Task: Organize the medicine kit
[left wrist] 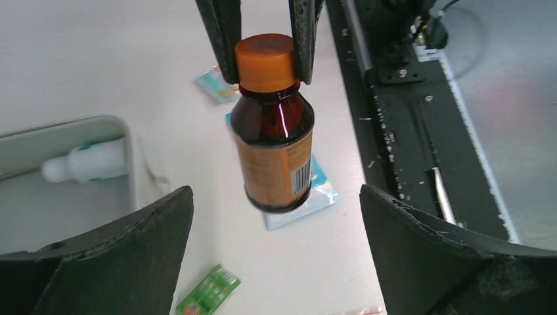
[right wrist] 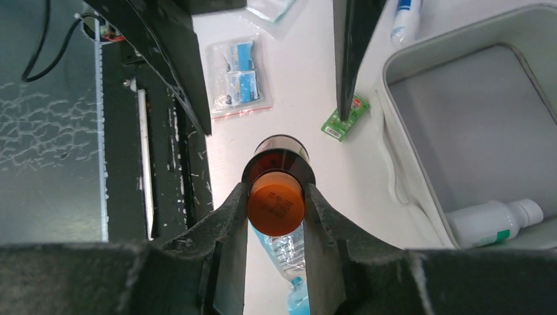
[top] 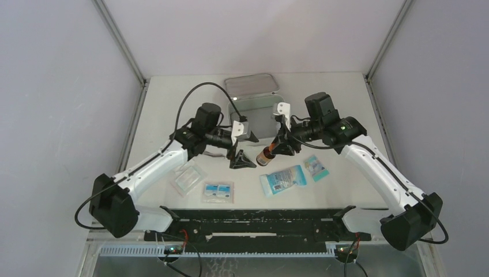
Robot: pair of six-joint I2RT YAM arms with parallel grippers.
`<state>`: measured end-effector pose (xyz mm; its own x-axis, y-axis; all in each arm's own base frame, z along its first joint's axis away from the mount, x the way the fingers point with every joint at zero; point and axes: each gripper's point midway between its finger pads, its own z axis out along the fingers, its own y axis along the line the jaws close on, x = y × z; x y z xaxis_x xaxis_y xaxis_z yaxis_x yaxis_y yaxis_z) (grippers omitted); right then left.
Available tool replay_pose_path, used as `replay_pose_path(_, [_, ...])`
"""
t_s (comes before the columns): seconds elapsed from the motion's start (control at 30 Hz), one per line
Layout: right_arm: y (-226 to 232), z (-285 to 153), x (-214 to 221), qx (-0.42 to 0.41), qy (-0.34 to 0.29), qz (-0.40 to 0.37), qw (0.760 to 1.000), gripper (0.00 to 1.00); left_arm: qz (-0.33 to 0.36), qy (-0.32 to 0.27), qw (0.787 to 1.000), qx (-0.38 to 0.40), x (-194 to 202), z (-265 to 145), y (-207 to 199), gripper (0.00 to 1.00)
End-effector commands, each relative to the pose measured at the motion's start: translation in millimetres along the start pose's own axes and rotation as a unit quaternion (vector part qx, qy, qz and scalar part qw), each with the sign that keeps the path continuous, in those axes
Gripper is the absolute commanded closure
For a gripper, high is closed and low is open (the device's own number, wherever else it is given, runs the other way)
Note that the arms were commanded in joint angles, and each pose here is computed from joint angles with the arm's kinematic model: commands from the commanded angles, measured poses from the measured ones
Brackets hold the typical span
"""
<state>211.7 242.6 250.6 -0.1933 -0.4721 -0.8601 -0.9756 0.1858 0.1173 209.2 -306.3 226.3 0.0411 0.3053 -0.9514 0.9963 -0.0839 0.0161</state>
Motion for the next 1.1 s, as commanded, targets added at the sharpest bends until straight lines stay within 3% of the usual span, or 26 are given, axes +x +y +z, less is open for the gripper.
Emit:
replay_pose_path(0.0, [19,-18,-36,-0.024,-0.059,-0.051,0.997,1.0,-0.009,-0.035,0.998,0.041,-29,18,-9,0.01])
replay_pose_path(0.47, [22,-25,-35,-0.028,-0.066,-0.045,0.996,1.0,-0.105,-0.066,0.99,0.065,-44,43,-10,0.25])
replay_pose_path(0.73, [16,-26,-32,-0.018,-0.066,-0.036,0.997,0.99,-0.128,-0.066,0.986,0.081,-50,48,-9,0.58])
replay_pose_path(0.77, [13,-27,-32,-0.011,-0.066,-0.032,0.997,0.96,-0.127,-0.065,0.986,0.081,-50,47,-9,0.62])
replay_pose_path(0.83, [7,-29,-32,0.006,-0.065,-0.022,0.998,0.78,-0.125,-0.064,0.987,0.075,-51,46,-7,0.65])
replay_pose_path(1.07, [-19,-51,-32,0.083,-0.078,0.002,0.994,0.34,-0.148,-0.062,0.987,0.015,-48,36,26,0.66])
